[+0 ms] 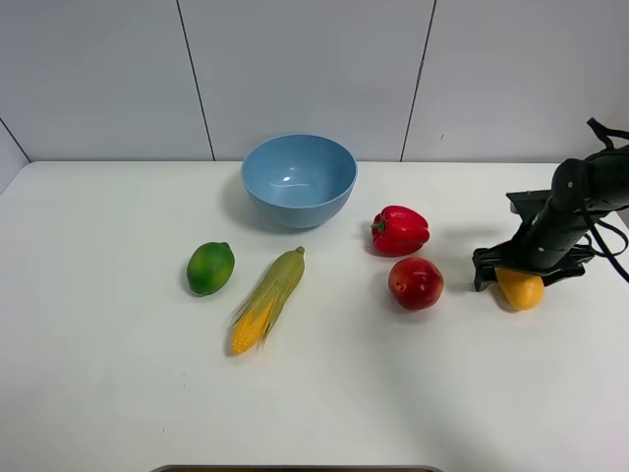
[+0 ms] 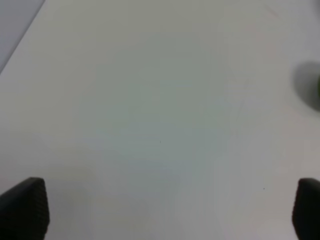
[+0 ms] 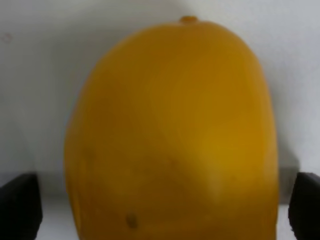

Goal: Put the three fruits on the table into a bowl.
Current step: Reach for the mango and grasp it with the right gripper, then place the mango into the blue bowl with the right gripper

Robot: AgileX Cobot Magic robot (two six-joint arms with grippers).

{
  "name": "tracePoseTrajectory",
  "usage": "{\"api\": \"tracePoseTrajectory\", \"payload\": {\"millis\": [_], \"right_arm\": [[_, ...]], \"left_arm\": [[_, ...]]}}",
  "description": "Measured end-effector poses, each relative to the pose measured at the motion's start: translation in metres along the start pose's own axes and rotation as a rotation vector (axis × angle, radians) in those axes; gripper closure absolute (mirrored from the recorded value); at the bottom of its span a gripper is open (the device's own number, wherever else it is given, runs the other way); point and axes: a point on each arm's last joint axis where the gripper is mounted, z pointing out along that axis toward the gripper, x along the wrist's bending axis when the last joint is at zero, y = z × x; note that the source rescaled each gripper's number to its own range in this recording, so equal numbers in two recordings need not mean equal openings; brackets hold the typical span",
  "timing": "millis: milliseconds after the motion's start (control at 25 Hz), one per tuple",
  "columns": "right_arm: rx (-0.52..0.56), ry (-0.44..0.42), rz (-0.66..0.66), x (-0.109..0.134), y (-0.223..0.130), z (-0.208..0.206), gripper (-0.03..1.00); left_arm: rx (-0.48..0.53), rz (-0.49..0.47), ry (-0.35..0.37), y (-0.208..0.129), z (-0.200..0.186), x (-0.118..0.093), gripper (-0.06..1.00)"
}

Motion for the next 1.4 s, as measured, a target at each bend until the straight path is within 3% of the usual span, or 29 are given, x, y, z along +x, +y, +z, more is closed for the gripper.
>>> {"api": "tracePoseTrajectory", "payload": {"millis": [440, 480, 520, 600, 640, 1400], "right_arm": [[-0.003, 0.002, 0.003, 0.0002, 0.0004, 0.0016, 0.0], [-0.003, 0.003, 0.006, 0.0003, 0.0004, 0.0016, 0.1], [-0.002, 0.005, 0.01, 0.0005, 0.0004, 0.0017, 0.32], [0.001, 0.006, 0.01, 0.0005, 0.0002, 0.002, 0.97], [0.001, 0.004, 0.007, 0.0004, 0.0002, 0.002, 0.91], [-0.001, 0.004, -0.001, 0.0004, 0.0003, 0.002, 0.93]], "left_arm": [[0.0, 0.0, 0.0, 0.0, 0.0, 0.0, -0.06], [0.0, 0.0, 0.0, 0.0, 0.0, 0.0, -0.06], [0.0, 0.0, 0.0, 0.0, 0.0, 0.0, -0.06], [0.0, 0.0, 0.0, 0.0, 0.0, 0.0, -0.06], [0.0, 0.0, 0.0, 0.0, 0.0, 0.0, -0.06], [0.0, 0.0, 0.0, 0.0, 0.0, 0.0, -0.06]]}}
